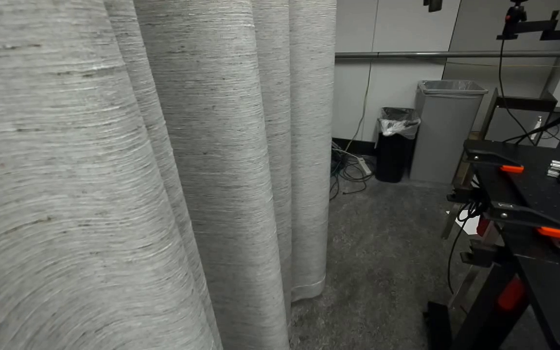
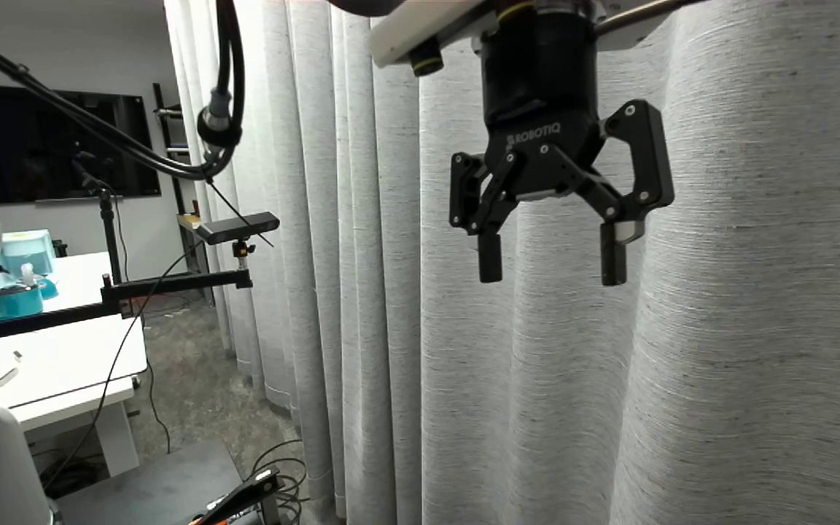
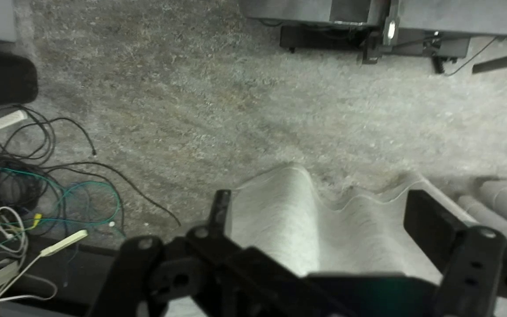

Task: Move the curtain to the left

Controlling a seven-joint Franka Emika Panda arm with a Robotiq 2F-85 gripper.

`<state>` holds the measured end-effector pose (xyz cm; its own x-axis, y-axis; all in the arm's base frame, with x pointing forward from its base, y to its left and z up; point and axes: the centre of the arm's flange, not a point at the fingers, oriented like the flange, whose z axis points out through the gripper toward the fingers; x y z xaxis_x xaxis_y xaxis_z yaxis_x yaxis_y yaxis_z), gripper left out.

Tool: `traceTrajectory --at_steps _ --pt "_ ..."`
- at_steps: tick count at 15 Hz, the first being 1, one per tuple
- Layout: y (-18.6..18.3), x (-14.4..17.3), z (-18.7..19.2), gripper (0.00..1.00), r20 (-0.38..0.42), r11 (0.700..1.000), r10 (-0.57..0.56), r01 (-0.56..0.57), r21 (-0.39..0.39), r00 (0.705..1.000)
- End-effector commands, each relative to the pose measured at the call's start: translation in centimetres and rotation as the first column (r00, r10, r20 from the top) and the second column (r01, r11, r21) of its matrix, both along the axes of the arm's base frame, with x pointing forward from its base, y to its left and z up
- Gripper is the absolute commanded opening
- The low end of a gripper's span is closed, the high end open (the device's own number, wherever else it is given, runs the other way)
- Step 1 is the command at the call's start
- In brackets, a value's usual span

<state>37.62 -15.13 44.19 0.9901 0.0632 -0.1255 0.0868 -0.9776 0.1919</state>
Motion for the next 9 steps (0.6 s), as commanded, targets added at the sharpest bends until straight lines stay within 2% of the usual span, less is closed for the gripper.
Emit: traceTrajectory --at_steps 1,4,9 --pt "-1.8 3.8 0.8 1.0 0.102 0.984 -0.155 0.162 -0.069 0.983" --pt "-3.6 6.9 2.0 1.0 0.201 0.953 -0.279 0.297 -0.065 0.939" --pt "-6.2 12.8 4.4 1.0 0.353 0.882 -0.431 0.471 -0.03 0.83"
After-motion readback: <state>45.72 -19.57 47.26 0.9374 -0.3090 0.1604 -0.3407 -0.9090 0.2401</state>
